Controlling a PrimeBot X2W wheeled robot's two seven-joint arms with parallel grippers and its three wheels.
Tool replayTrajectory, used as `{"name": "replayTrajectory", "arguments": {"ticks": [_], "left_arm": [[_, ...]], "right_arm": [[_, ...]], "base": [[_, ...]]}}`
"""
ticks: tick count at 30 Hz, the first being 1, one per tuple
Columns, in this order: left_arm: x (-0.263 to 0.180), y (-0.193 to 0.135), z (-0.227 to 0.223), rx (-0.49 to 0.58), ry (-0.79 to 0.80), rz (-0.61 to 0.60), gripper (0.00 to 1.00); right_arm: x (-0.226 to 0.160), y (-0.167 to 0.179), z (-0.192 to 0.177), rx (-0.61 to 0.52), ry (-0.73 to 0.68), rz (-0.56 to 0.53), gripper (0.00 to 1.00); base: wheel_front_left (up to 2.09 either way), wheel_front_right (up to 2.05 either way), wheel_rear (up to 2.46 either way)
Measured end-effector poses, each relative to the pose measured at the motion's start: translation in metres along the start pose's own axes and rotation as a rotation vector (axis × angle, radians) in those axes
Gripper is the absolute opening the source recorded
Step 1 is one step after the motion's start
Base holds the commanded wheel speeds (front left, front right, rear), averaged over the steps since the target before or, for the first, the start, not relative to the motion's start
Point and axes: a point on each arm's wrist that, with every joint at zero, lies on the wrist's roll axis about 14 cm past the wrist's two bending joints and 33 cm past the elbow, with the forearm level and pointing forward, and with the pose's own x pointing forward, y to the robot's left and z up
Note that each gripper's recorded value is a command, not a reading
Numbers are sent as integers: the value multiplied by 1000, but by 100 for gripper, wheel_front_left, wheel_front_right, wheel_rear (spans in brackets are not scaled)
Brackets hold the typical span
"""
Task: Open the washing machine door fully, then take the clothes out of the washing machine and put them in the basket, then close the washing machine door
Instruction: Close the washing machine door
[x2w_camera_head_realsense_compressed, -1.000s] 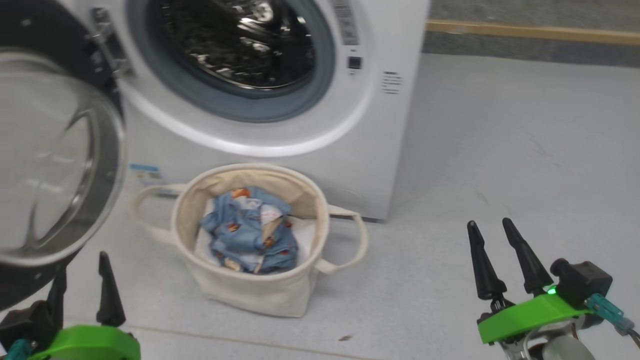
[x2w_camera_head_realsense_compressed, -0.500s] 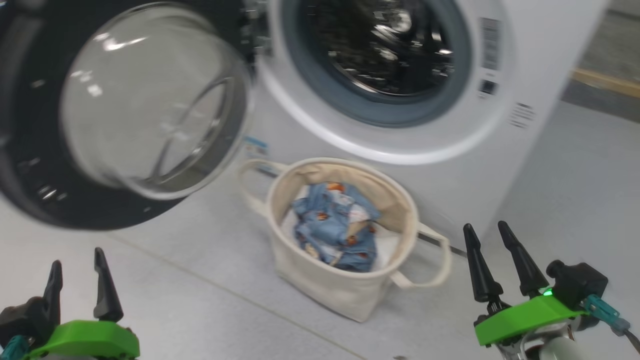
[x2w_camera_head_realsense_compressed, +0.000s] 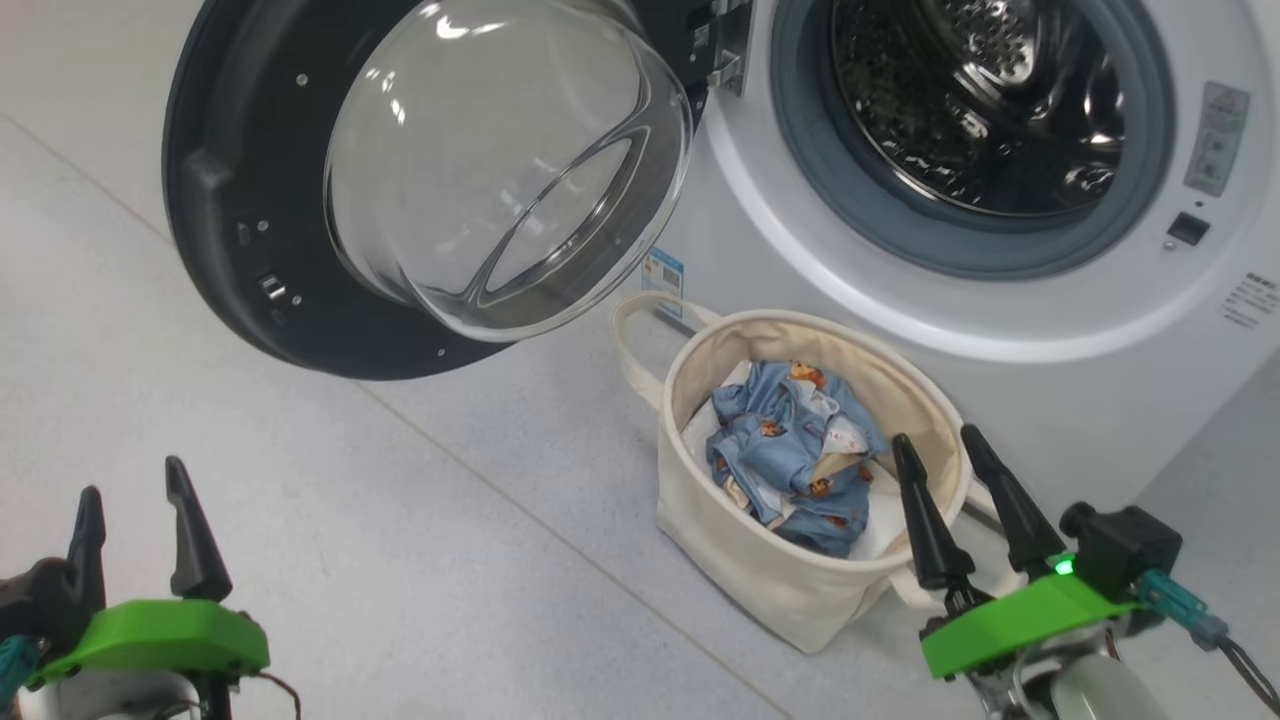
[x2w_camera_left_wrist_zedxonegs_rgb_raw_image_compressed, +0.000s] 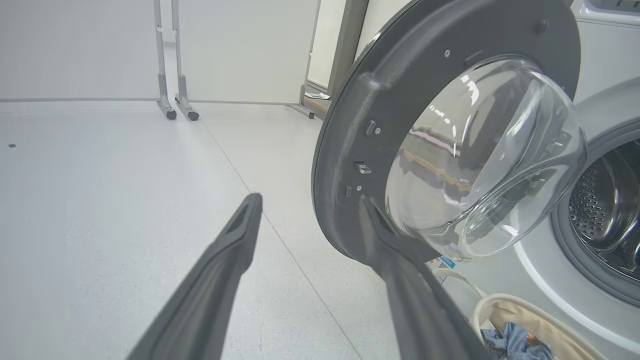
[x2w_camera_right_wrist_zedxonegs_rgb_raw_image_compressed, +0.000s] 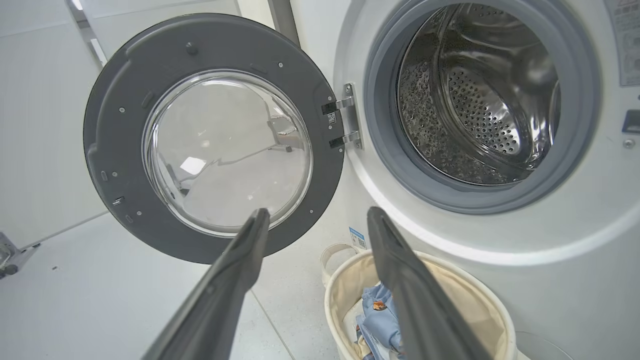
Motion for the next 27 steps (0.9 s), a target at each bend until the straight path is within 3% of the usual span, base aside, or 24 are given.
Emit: {"name": "replayTrajectory", "arguments": {"ticks": [15,16,17,21,24,25,27], "left_arm": [[-1,13,-3,-42,5,31,100],[-1,13,-5,-37,14,25,97],[-1,13,-6,-42,20,20,0],[4,18,-3,-111,32,20,0],[22,24,16,-290,31,9,0],[22,24,16,-290,31,9,0],[36,24,23,-439,56,-5,0]], "right_arm": [[8,5,1,2,-3,21,100],[8,5,1,2,-2,21,100],[8,5,0,3,-1,21,100],[9,7,-5,23,8,28,100],[9,9,-10,28,22,41,100],[9,9,-10,28,22,41,100],[11,8,-13,25,31,46,100]], "base": [[0,0,0],[0,0,0],[0,0,0],[0,0,0],[0,0,0],[0,0,0],[0,0,0]]}}
